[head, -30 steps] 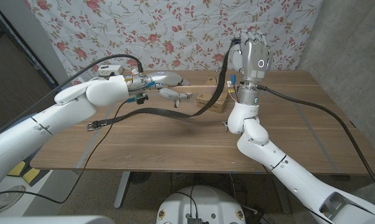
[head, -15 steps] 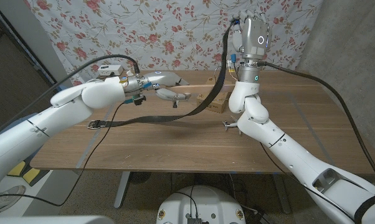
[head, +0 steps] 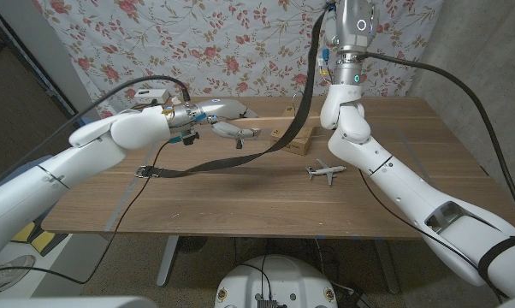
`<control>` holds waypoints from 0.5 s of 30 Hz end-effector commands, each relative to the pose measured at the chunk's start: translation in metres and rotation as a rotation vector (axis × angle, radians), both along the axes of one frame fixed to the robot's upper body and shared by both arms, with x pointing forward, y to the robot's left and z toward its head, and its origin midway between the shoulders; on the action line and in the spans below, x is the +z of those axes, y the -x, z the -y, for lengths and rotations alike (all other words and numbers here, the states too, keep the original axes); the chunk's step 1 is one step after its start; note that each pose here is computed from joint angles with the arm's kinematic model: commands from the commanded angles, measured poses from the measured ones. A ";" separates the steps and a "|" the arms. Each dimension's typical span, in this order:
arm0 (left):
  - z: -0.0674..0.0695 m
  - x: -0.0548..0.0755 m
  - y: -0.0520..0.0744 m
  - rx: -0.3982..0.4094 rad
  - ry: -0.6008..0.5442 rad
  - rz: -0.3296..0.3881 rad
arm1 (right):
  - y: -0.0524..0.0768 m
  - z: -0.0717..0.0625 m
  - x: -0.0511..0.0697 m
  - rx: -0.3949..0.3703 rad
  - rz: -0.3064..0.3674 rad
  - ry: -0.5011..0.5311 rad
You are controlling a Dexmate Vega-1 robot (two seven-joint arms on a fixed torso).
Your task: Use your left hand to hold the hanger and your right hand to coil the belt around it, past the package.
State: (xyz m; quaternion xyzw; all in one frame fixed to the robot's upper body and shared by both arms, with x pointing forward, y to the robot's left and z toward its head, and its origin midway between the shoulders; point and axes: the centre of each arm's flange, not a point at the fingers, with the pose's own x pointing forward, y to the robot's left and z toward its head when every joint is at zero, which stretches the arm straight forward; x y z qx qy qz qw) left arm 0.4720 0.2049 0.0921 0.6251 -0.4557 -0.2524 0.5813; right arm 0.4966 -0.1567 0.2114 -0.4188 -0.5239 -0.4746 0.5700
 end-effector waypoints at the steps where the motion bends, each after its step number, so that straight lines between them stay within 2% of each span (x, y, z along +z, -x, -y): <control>1: -0.002 0.004 -0.004 -0.012 0.012 -0.027 | -0.015 0.019 0.047 -0.157 -0.054 -0.021; 5: -0.004 0.008 0.000 -0.032 0.033 -0.027 | -0.026 0.028 0.050 -0.213 -0.100 -0.026; 9: -0.005 0.011 0.006 -0.056 0.054 -0.017 | -0.040 0.036 0.047 -0.245 -0.177 -0.026; 15: -0.011 0.017 0.013 -0.134 0.120 -0.095 | -0.056 0.046 0.040 -0.334 -0.290 0.011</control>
